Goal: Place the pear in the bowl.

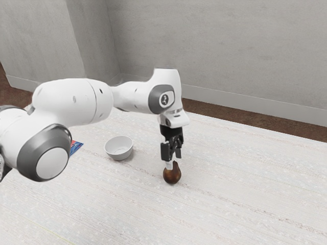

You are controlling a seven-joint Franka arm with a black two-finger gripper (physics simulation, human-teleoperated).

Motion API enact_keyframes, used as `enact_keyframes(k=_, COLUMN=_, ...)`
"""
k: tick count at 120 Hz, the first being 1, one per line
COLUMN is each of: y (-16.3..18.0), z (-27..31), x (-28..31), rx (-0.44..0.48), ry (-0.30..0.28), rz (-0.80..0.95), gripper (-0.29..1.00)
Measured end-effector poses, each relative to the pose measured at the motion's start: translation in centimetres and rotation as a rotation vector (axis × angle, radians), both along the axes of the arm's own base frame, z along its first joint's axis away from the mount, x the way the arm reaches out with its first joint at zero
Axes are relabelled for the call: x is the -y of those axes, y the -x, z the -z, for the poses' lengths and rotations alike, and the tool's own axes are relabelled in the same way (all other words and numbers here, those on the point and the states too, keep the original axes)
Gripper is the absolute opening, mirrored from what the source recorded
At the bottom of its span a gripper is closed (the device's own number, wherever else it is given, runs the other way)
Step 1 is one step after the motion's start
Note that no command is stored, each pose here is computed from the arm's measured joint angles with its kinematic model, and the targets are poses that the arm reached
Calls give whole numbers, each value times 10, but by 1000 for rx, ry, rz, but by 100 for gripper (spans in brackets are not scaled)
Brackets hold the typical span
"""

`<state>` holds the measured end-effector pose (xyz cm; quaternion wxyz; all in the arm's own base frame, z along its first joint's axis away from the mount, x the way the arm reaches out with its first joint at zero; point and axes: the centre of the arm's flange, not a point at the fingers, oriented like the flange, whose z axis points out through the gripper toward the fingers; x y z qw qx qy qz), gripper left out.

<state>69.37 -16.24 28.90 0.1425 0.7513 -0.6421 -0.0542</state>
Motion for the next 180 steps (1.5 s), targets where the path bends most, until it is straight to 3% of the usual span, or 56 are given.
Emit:
enact_keyframes(k=56, y=4, z=54, x=0, rx=-48, ry=-15, rz=-31, gripper=70)
enact_keyframes(k=75, y=4, z=52, x=2, rx=-42, ry=-20, rz=-38, gripper=43)
enact_keyframes(k=96, y=13, z=10, x=-1, rx=-4, ry=-18, rz=-51, gripper=25)
enact_keyframes(k=112, y=34, z=-64, x=-28, rx=69, ry=-47, rz=-57, gripper=22)
enact_keyframes(k=132, y=62, z=-127, x=-131, rx=131, ry=-129, rz=-153, gripper=26)
enact_keyframes(k=153, y=53, z=-96, x=-212, rx=85, ry=-204, rz=-248, gripper=27)
enact_keyframes(k=180, y=12, z=-43, x=-228, rx=61, ry=-238, rz=-260, gripper=28)
